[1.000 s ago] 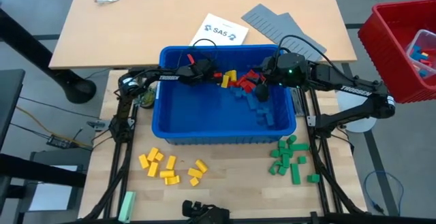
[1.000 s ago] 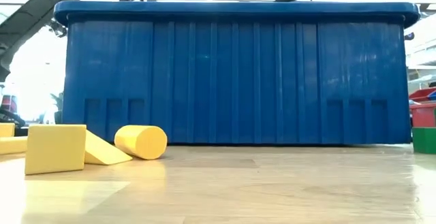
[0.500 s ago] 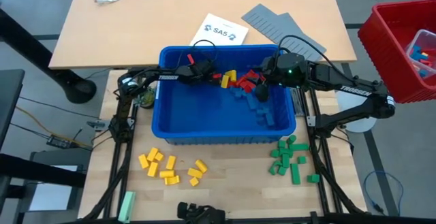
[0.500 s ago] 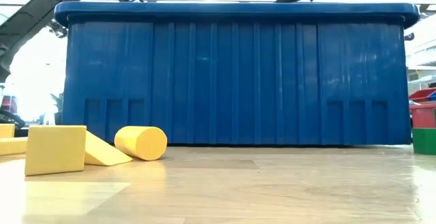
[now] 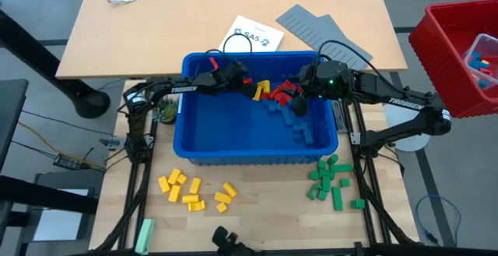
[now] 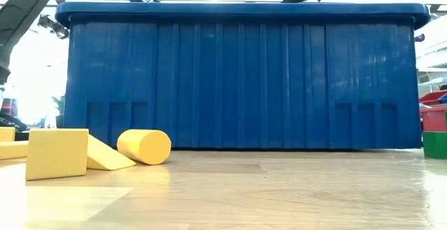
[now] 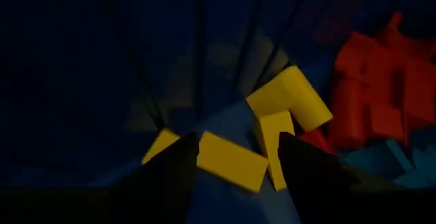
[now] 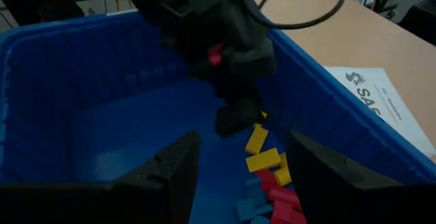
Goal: Sort blocks
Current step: Adjust the blue bin, then remove the yellow block from the blue bin
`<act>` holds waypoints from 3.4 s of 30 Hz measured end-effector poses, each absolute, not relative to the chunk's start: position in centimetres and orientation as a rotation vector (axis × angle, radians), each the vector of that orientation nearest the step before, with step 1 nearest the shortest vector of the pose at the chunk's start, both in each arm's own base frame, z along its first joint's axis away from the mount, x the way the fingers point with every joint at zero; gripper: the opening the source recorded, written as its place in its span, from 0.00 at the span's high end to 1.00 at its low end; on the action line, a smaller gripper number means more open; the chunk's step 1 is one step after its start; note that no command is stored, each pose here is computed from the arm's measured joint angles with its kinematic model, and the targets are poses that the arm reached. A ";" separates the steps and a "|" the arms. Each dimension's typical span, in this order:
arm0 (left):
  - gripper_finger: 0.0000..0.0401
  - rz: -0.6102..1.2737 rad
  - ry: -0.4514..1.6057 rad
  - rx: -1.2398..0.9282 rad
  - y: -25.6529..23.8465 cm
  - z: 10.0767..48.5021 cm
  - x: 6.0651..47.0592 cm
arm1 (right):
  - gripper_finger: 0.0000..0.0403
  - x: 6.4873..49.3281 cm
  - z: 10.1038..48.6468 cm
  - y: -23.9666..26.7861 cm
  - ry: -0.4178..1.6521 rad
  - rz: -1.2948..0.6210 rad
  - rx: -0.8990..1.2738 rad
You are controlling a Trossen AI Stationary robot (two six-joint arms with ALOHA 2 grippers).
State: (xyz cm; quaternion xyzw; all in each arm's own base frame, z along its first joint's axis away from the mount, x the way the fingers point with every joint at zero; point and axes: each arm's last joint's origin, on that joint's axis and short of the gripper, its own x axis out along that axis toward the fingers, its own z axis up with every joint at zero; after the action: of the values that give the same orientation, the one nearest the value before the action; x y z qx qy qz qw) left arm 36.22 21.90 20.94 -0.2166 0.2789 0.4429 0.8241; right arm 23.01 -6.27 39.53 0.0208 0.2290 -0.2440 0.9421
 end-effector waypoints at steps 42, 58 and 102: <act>0.47 0.631 0.956 -0.515 20.1 19.0 34.8 | 0.51 23.6 37.9 -6.4 0.465 -0.505 0.076; 0.47 0.456 1.010 0.033 18.6 22.9 34.2 | 0.51 23.6 38.0 -6.4 0.459 -0.504 0.068; 0.64 0.247 1.036 0.066 20.9 14.8 32.2 | 0.51 23.6 38.0 -6.4 0.454 -0.502 0.061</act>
State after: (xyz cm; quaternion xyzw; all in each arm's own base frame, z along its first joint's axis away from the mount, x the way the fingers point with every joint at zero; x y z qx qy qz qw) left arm 32.18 20.88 14.84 0.0316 0.4938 0.1177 0.8610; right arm 23.61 -6.41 38.01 0.0297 0.2225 -0.2461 0.9429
